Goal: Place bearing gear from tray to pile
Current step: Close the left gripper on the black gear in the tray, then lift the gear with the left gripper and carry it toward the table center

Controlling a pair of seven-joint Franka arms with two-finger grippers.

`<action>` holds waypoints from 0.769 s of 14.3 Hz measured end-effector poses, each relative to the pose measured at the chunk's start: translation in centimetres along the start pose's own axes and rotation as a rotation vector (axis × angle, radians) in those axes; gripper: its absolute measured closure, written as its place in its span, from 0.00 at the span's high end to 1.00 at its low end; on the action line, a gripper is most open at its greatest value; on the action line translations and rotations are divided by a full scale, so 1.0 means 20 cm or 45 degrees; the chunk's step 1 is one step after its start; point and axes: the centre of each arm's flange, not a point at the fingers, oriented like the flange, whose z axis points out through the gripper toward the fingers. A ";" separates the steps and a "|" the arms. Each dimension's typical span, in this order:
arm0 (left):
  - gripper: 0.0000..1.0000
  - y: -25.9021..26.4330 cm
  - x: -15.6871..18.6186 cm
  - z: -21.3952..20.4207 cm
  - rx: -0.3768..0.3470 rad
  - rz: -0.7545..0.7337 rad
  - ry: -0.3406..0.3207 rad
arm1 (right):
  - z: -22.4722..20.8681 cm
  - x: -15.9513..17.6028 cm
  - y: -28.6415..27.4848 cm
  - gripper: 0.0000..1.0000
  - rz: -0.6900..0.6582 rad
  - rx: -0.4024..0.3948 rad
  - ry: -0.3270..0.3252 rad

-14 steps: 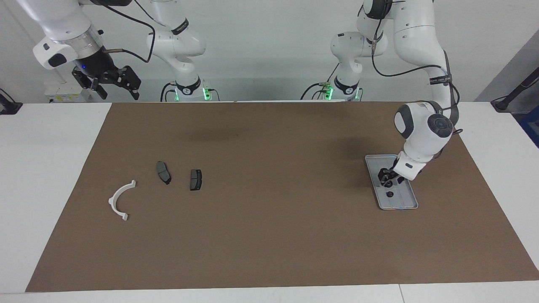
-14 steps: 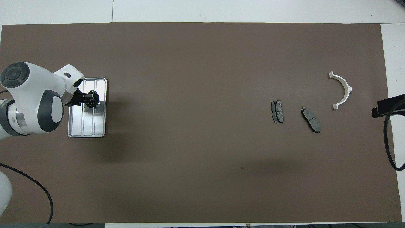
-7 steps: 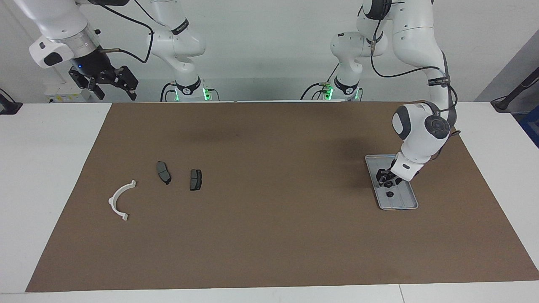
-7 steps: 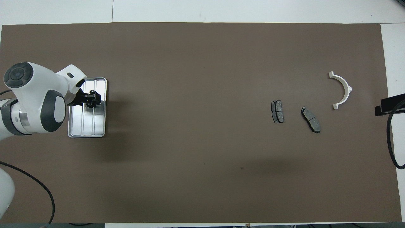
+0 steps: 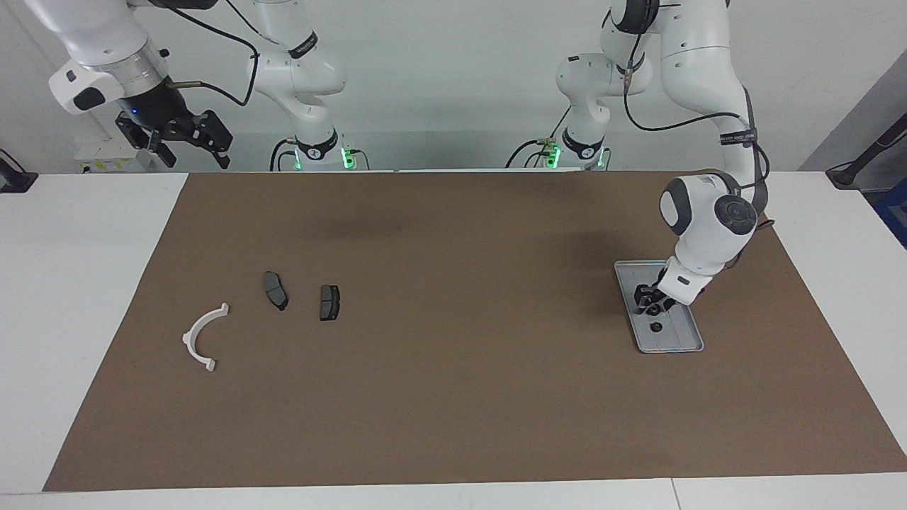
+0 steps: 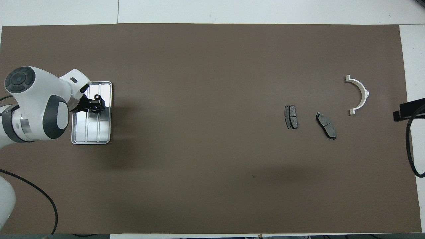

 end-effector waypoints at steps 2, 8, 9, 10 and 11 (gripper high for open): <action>0.60 0.00 0.00 0.00 0.000 0.000 0.000 | 0.00 0.00 -0.01 1.00 -0.005 -0.001 0.000; 0.35 0.00 0.00 0.00 -0.001 0.004 0.001 | -0.01 0.01 -0.02 1.00 -0.028 -0.001 0.023; 0.35 0.01 0.01 -0.01 -0.008 -0.001 0.002 | -0.01 0.01 -0.01 1.00 -0.030 -0.001 0.032; 0.35 0.02 0.02 -0.05 -0.026 -0.014 -0.002 | -0.01 0.01 -0.01 1.00 -0.031 -0.001 0.035; 0.35 0.03 0.05 -0.11 -0.055 -0.029 -0.020 | -0.01 0.01 -0.01 1.00 -0.030 -0.001 0.036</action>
